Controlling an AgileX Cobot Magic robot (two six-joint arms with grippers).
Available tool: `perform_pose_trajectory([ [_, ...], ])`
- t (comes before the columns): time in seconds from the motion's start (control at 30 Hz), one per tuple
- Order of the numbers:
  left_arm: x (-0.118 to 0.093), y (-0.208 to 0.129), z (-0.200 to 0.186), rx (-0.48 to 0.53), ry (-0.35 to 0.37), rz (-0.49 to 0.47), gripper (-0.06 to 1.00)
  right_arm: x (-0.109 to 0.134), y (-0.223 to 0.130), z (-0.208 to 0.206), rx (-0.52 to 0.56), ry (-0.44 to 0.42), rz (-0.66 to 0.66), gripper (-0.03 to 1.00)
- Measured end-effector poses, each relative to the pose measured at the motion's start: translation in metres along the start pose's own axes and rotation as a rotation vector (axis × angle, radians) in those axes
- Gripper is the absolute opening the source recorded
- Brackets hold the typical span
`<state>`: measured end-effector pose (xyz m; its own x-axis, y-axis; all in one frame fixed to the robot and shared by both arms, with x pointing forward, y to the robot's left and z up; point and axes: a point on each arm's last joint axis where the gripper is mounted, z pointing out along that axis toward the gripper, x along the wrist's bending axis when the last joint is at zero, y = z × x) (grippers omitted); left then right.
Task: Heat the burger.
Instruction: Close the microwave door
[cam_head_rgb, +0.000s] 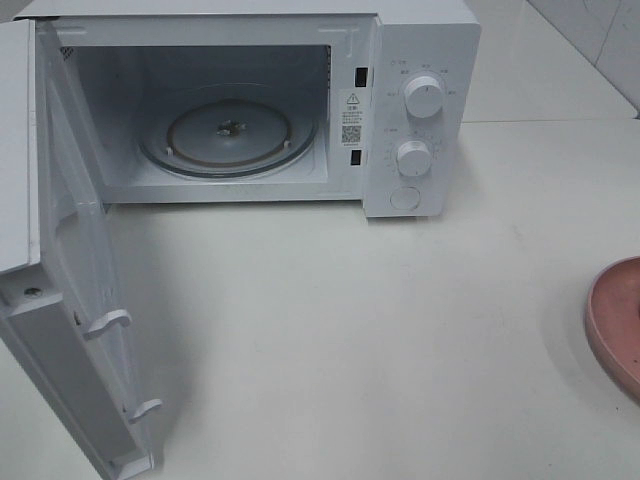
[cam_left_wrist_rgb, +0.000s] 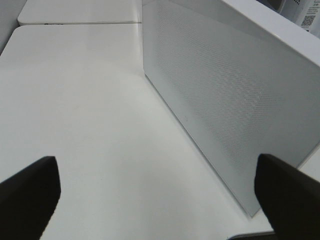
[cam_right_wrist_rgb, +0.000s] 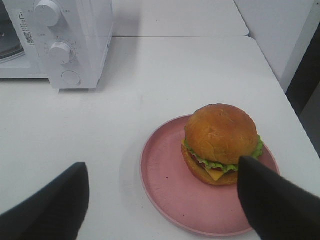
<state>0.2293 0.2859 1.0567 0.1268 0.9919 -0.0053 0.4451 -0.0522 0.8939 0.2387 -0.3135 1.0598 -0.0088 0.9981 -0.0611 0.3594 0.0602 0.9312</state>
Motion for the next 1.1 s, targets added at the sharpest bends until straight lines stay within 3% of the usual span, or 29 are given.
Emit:
perform_pose_trajectory([
  [1.1, 0.0001, 0.0003, 0.0005, 0.004, 0.000, -0.003, 0.98, 0.0000, 0.0000, 0.0000, 0.000, 0.000, 0.000, 0.77],
])
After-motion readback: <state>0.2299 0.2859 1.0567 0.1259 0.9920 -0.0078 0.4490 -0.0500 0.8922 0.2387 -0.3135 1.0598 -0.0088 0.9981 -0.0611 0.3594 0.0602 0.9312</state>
